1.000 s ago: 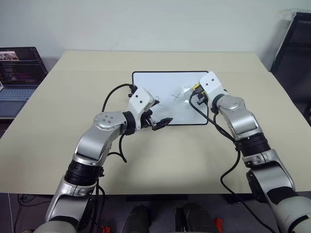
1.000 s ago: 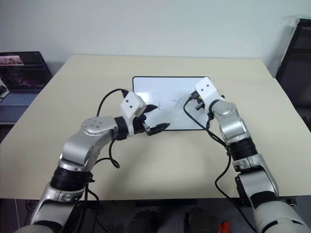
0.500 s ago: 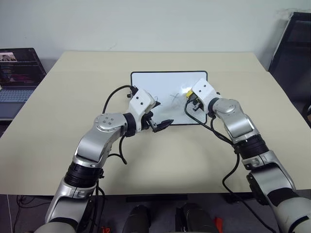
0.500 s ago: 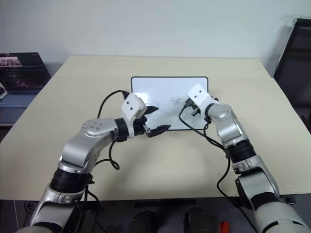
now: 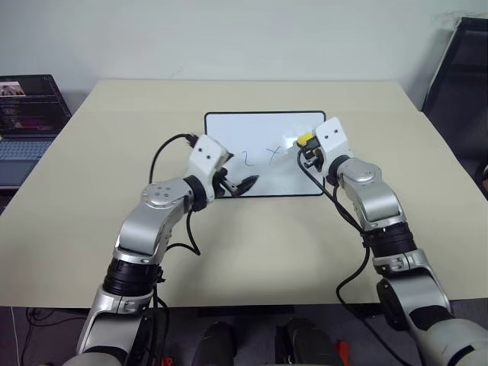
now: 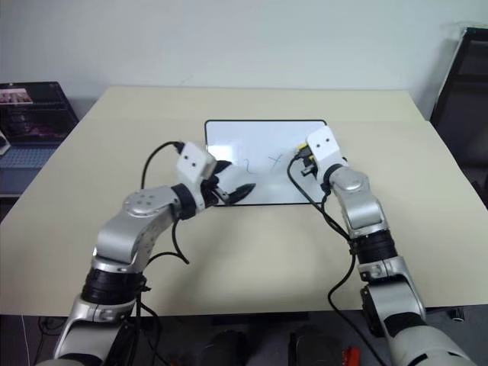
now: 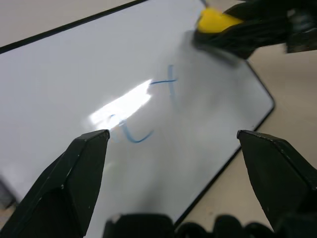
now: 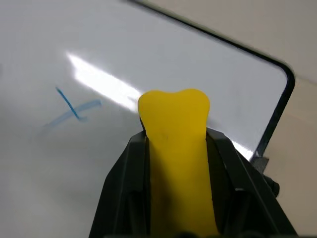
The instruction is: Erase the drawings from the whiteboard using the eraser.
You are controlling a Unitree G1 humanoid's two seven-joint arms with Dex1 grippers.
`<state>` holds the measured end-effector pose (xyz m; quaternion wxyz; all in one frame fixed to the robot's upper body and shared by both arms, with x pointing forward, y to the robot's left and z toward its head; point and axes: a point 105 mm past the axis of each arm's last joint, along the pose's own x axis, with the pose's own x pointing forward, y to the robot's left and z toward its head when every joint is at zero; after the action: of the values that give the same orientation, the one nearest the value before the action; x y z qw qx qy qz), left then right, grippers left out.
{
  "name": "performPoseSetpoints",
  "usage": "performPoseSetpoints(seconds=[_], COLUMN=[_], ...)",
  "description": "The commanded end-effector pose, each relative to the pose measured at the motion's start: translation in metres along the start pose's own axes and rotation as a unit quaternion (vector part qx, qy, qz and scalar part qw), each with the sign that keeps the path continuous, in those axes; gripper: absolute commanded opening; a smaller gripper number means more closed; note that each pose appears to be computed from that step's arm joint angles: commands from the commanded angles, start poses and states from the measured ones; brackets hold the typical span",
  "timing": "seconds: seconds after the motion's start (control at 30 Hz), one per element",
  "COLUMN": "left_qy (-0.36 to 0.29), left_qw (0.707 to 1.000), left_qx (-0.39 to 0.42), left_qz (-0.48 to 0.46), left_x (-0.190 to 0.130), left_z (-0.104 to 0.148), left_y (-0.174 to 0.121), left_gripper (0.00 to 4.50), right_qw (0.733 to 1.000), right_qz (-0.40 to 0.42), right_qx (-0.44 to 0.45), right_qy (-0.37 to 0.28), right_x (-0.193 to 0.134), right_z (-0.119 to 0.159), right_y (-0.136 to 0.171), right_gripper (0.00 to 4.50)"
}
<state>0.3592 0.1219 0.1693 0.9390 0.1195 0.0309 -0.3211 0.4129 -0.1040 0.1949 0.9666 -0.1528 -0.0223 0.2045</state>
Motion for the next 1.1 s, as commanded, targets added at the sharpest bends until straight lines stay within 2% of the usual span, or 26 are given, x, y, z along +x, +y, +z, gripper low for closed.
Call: performPoseSetpoints(seconds=[0.03, 0.13, 0.37, 0.57, 0.7, 0.93, 1.1], left_qy=[-0.024, -0.029, -0.005, 0.007, 0.01, 0.028, 0.024], left_qw=[0.999, 0.996, 0.997, 0.996, 0.996, 0.997, 0.998], left_qx=[0.006, -0.005, 0.004, 0.012, 0.011, 0.03, 0.039], left_qz=[0.048, 0.085, 0.082, 0.085, 0.084, 0.069, 0.049], left_x=[-0.016, -0.025, -0.034, -0.036, -0.035, -0.03, -0.024], left_z=[0.007, 0.004, -0.008, -0.014, -0.016, -0.022, -0.015], left_y=[0.015, 0.025, 0.02, 0.022, 0.023, 0.023, 0.019], left_gripper=[4.5, 4.5, 4.5, 4.5, 4.5, 4.5, 4.5], right_qw=[0.997, 0.995, 0.995, 0.996, 0.994, 0.991, 0.989], right_qz=[0.02, 0.03, 0.062, 0.08, 0.089, 0.088, 0.094], right_qx=[0.014, 0.012, 0.052, -0.018, -0.044, -0.087, -0.108], right_qy=[-0.079, -0.096, -0.064, -0.037, -0.041, -0.045, -0.042], right_x=[-0.024, -0.042, -0.072, -0.079, -0.069, -0.031, -0.003], right_z=[0.028, 0.023, -0.011, -0.029, -0.024, 0.004, 0.02], right_y=[0.006, 0.013, 0.025, 0.029, 0.033, 0.043, 0.055], right_gripper=[1.12, 1.12, 1.12, 1.12, 1.12, 1.12, 1.12])
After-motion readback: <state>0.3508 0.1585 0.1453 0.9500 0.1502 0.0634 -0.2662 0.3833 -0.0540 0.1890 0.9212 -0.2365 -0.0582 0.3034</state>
